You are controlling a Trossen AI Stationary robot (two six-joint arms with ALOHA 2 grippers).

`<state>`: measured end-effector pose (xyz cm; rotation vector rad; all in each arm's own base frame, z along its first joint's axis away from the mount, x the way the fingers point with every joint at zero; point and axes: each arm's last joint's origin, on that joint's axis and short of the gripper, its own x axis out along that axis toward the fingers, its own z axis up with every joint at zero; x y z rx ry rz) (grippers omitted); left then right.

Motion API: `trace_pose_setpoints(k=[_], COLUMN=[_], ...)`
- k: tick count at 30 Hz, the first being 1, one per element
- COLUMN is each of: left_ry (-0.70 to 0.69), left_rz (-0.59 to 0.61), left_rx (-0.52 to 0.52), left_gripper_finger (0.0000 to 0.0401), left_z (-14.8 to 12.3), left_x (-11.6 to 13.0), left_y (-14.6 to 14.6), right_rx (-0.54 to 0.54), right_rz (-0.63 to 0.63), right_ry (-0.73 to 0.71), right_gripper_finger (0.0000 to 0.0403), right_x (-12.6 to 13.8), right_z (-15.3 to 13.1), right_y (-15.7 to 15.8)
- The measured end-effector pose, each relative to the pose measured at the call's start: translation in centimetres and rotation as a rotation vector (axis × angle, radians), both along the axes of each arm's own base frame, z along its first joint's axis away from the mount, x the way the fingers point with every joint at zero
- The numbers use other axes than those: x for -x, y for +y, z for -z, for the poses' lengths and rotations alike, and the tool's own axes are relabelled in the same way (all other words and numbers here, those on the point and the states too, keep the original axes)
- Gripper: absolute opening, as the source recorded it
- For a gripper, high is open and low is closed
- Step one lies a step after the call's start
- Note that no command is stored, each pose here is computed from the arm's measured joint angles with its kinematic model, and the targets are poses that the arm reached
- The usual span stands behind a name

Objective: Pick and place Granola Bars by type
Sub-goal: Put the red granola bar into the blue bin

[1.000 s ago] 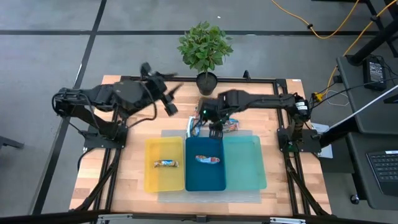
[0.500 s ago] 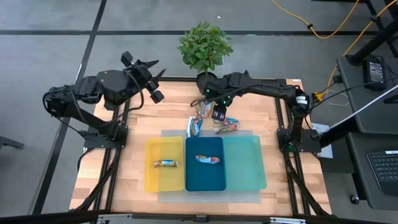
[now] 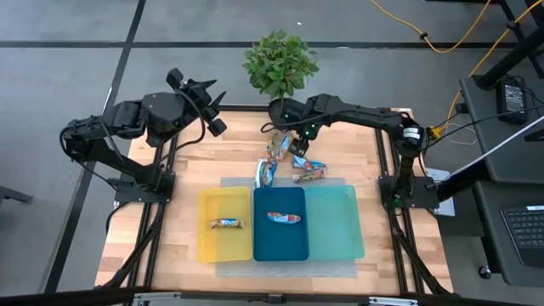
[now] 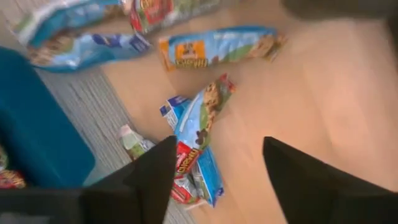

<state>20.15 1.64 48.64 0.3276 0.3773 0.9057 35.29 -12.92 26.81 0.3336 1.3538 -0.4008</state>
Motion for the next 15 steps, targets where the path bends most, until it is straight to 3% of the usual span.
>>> trace_pose_setpoints(k=[7,15], left_ry=[-0.003,-0.023], left_rz=[-0.003,-0.028], left_rx=[0.002,0.008], left_gripper_finger=[0.0159,0.0159], left_z=[0.0,0.0], left_x=[0.0,0.1], left_y=[0.1,0.1], right_rx=[-0.025,-0.093], right_rz=[0.030,0.018], right_ry=[0.057,0.017], right_gripper_finger=[0.0336,0.0344], right_x=[0.7,1.0], right_z=[3.7,6.9], right_y=[0.0,0.4])
